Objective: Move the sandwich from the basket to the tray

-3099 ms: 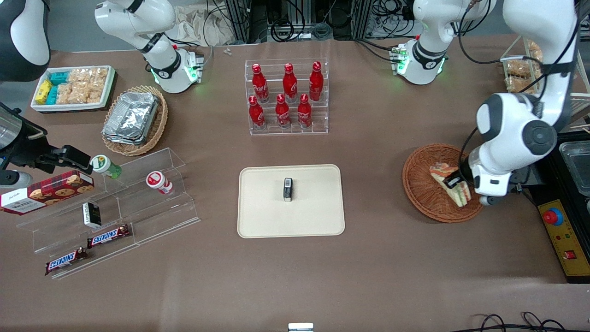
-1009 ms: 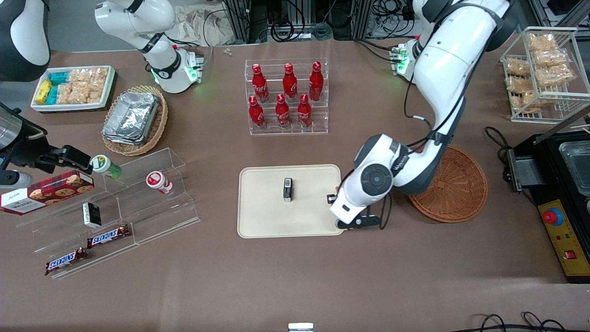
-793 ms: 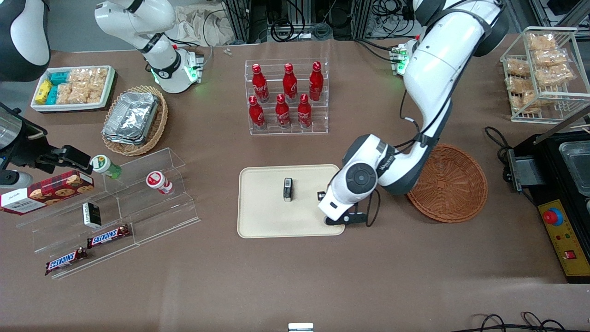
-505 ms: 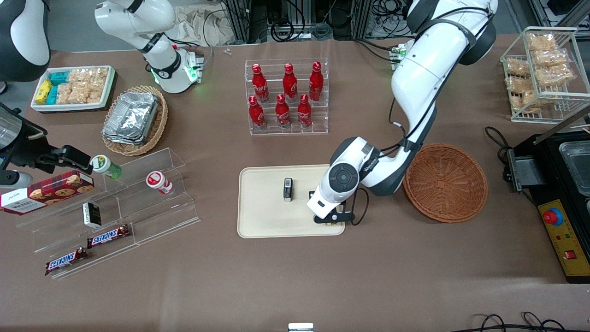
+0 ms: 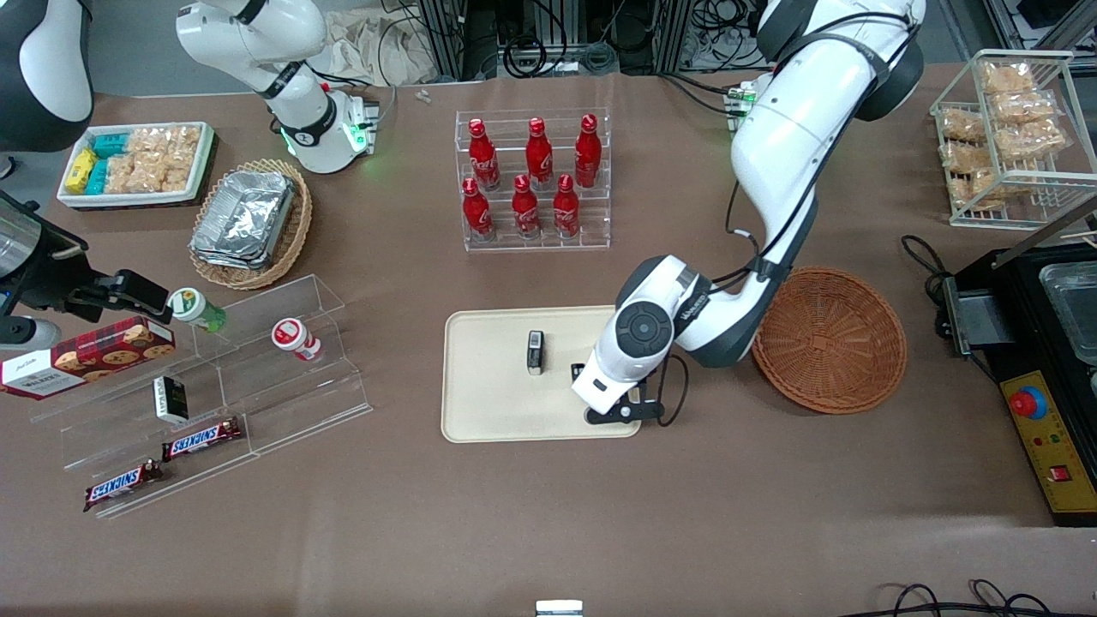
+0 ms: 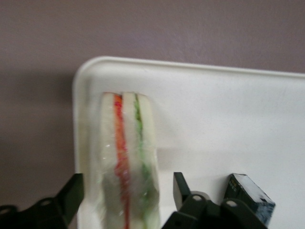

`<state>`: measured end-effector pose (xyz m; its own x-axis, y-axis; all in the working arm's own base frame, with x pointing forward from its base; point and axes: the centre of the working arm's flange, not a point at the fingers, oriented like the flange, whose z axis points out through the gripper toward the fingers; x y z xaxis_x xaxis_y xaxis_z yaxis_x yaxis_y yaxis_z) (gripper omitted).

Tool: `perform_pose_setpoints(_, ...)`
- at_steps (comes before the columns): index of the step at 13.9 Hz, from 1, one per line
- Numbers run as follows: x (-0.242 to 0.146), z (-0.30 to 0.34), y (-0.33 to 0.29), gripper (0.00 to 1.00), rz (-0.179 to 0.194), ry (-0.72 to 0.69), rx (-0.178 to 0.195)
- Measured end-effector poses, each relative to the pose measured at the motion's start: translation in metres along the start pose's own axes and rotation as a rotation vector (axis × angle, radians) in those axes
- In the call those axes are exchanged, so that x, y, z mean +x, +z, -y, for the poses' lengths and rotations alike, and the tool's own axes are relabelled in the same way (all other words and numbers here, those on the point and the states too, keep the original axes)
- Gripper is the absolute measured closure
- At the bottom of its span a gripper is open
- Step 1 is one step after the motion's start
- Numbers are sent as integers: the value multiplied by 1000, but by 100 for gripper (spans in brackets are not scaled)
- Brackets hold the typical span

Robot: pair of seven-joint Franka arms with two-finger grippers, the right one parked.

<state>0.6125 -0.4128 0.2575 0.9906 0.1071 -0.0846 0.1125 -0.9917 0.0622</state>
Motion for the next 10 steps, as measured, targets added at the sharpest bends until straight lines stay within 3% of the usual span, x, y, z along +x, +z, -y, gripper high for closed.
perform_pose_setpoints(1,1,4,-22,1,1,-13,15)
perform_pose_setpoints(4,11,30,-106,0,-62,-80,26)
perform_pose_setpoints(6,24,70,-168,0,-89,-156,-10)
perform_pose_setpoints(7,29,90,-195,0,-97,-192,-25)
perform_pose_setpoints(10,28,153,-262,0,-98,-261,-3)
